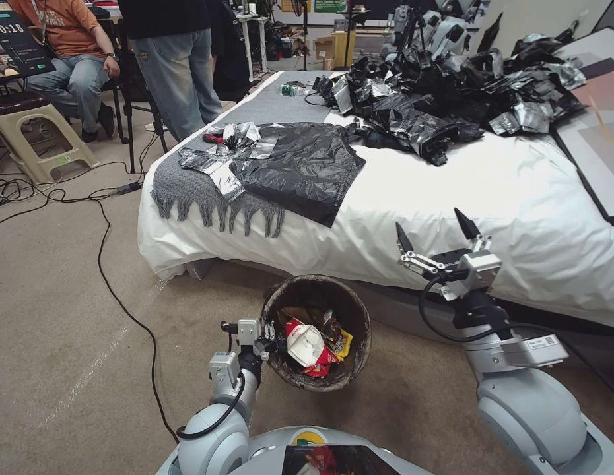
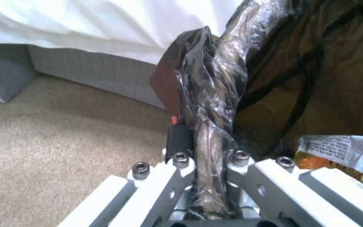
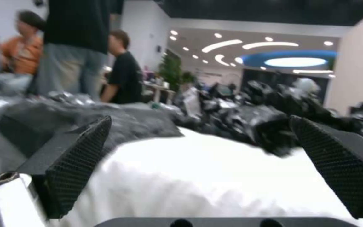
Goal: Pick up the trash bin, then pick up the garbage from the floor and place it into the trash bin.
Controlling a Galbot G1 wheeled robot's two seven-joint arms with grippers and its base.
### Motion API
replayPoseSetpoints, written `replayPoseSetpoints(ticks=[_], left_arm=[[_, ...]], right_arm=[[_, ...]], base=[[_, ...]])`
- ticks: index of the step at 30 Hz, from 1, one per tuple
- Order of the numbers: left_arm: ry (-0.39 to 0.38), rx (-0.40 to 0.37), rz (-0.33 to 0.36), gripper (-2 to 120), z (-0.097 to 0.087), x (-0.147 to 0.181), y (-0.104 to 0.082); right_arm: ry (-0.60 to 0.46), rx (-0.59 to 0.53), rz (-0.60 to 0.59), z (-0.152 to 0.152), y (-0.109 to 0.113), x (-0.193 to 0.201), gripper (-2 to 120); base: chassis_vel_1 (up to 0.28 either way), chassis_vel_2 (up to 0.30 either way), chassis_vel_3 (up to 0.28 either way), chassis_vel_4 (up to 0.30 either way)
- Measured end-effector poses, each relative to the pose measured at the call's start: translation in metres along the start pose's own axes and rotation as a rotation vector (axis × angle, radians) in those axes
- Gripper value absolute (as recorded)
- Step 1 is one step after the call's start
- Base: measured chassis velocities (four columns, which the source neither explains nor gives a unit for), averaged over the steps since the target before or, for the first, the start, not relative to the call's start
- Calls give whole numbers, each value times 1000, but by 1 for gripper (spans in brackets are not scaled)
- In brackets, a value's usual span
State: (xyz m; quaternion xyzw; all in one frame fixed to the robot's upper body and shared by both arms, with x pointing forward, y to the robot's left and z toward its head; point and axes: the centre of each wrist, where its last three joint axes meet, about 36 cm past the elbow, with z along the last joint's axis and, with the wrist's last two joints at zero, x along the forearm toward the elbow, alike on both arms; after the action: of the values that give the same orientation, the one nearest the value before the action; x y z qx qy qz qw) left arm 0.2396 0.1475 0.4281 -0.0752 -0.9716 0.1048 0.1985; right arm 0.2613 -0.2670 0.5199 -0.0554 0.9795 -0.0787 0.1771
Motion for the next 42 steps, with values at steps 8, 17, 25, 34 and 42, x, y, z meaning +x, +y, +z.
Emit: replayPoseSetpoints(ticks=[8,17,25,34,42], left_arm=[[-8,-5,-10,2,1,2,1],[-23,-1,-26,2,0,6,0],[-28,8,-32,2,0,8,0],[-32,10,-36,2,0,9,0],[-30,19,-36,2,0,10,0]], right_arm=[[83,49,110,39,10,28,100],[151,49,125,63,20,50,100],[183,41,131,75,33,63,100],[193,29,145,79,42,66,100],[193,35,135,80,43,67,100]], base=[[0,0,0,0],[0,0,0,0],[0,0,0,0],[0,0,0,0],[0,0,0,0]])
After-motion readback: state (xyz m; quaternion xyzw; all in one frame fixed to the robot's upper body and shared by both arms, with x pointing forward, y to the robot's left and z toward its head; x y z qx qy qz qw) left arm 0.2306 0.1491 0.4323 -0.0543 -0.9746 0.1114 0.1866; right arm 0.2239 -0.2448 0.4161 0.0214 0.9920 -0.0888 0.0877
